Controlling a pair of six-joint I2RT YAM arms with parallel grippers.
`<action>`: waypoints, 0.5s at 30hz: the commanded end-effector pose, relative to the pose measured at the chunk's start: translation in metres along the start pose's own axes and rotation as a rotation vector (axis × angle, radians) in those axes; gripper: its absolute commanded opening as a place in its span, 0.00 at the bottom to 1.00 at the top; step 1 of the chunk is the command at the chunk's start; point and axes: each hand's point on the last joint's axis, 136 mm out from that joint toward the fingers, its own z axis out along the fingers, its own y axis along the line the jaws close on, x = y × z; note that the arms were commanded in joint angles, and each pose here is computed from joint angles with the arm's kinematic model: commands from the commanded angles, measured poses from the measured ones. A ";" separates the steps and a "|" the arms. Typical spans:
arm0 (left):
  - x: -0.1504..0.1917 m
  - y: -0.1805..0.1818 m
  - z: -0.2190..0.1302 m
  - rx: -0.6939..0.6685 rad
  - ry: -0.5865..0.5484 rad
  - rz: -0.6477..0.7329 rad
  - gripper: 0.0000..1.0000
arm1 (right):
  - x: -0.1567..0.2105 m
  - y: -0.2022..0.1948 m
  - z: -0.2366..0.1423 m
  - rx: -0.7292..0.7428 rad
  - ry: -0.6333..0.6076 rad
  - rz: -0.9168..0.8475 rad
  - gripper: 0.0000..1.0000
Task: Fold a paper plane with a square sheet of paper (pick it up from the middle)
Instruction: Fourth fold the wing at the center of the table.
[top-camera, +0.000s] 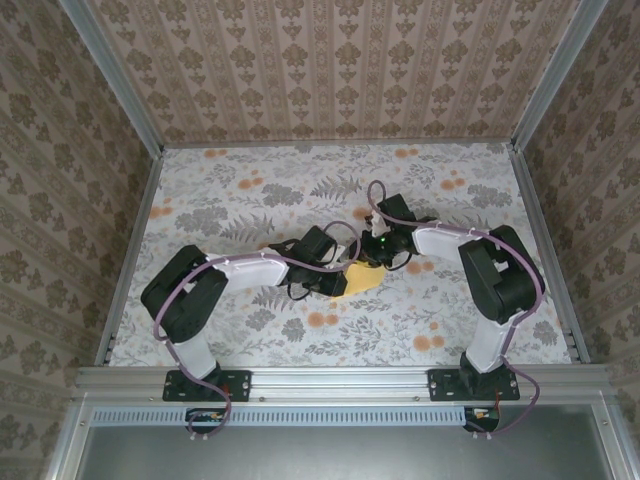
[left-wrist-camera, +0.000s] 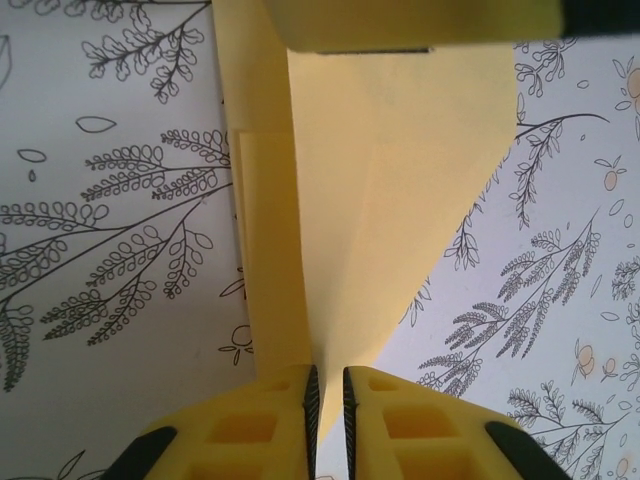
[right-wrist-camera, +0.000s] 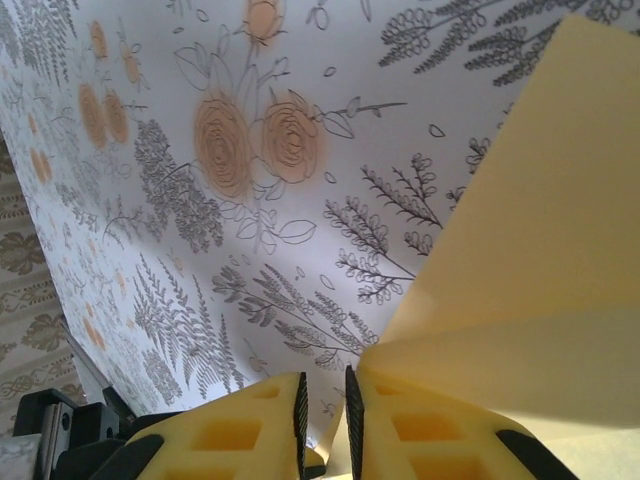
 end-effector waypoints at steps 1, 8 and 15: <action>0.004 0.000 0.006 0.016 0.011 0.024 0.14 | 0.007 -0.010 0.009 0.010 0.032 0.027 0.22; 0.001 0.005 0.007 -0.015 0.010 -0.013 0.09 | 0.002 -0.021 0.010 0.042 0.011 0.025 0.21; -0.008 0.012 0.001 -0.041 -0.031 -0.078 0.13 | 0.003 -0.043 0.017 0.116 0.007 0.045 0.21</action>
